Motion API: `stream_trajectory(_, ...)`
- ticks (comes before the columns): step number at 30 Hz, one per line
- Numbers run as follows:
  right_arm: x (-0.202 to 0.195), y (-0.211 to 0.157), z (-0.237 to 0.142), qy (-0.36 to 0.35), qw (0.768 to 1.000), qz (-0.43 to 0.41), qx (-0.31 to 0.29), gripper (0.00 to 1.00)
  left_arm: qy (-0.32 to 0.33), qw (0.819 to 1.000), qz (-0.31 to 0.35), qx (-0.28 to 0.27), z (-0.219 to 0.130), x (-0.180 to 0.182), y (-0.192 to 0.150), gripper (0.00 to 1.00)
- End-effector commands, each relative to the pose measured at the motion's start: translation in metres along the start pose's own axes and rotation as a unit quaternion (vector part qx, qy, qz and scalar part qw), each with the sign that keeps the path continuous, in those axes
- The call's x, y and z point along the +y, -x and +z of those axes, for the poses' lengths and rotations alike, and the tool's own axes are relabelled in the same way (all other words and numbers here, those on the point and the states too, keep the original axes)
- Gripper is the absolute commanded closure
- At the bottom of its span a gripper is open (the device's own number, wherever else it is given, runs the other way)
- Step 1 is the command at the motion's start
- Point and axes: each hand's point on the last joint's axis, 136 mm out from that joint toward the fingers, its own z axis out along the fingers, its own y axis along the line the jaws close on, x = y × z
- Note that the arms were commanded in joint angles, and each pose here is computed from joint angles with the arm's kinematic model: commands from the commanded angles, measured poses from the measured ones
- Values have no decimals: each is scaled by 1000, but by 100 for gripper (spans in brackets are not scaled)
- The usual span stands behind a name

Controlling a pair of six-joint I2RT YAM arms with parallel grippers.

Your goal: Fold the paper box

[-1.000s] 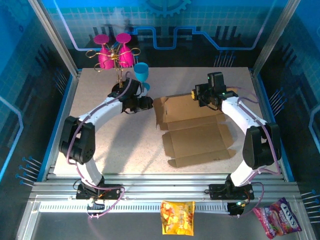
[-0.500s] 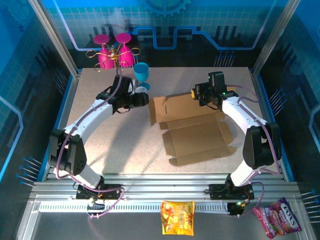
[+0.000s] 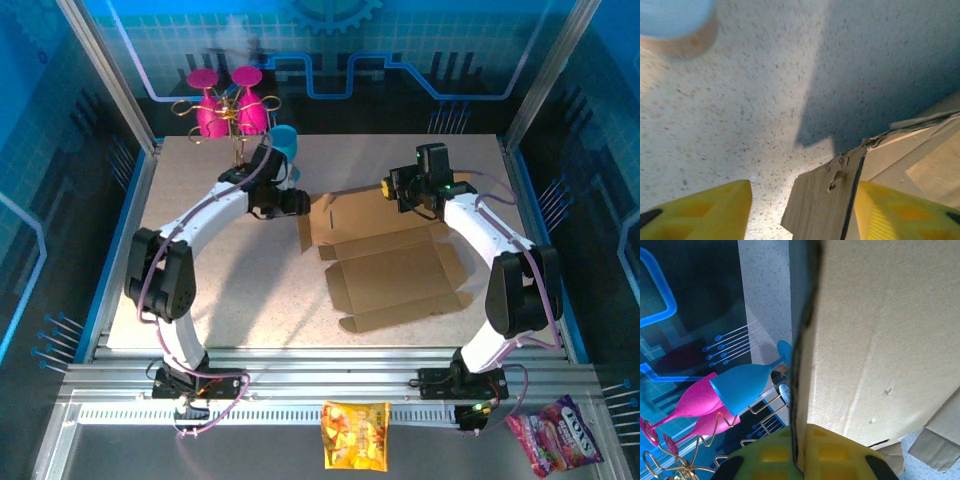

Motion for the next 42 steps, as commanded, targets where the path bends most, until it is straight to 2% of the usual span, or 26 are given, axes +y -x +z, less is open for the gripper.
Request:
stream_trajectory(1,15,1,1,31,999,-12,0,100,37,999,24,12,0,-10,-8,54)
stream_trajectory(5,25,0,0,73,997,-20,-9,100,129,991,0,-28,-4,2,-9,87)
stream_trajectory(7,30,-1,-2,94,995,-22,-14,100,171,984,-24,-45,-10,12,-8,99)
stream_trajectory(8,32,-2,-3,104,994,-22,-15,100,194,979,-36,-56,-15,17,-5,100)
stream_trajectory(12,41,-15,-3,147,988,-29,-26,100,258,959,-73,-90,-34,30,8,100)
stream_trajectory(16,47,-34,7,210,977,-34,-32,100,242,958,-111,-103,-31,24,12,100)
stream_trajectory(20,39,-43,25,227,973,-23,-22,100,211,956,-170,-111,-20,22,4,98)
stream_trajectory(21,36,-42,28,226,974,-19,-20,100,196,957,-182,-112,-17,19,3,91)
stream_trajectory(26,27,-39,34,208,978,-19,-16,100,146,962,-202,-111,-21,5,2,69)
stream_trajectory(30,20,-33,38,188,982,-27,-11,100,87,966,-210,-122,-49,-2,7,47)
stream_trajectory(32,17,-29,38,185,982,-29,-12,100,44,968,-211,-130,-68,-2,10,43)
stream_trajectory(35,18,-27,38,185,982,-36,-4,100,-32,969,-188,-158,-100,-5,19,41)
stream_trajectory(38,23,-27,37,189,981,-42,1,100,-51,970,-177,-158,-113,16,18,44)
stream_trajectory(42,28,-30,38,189,981,-47,8,100,1,971,-198,-133,-91,76,5,64)
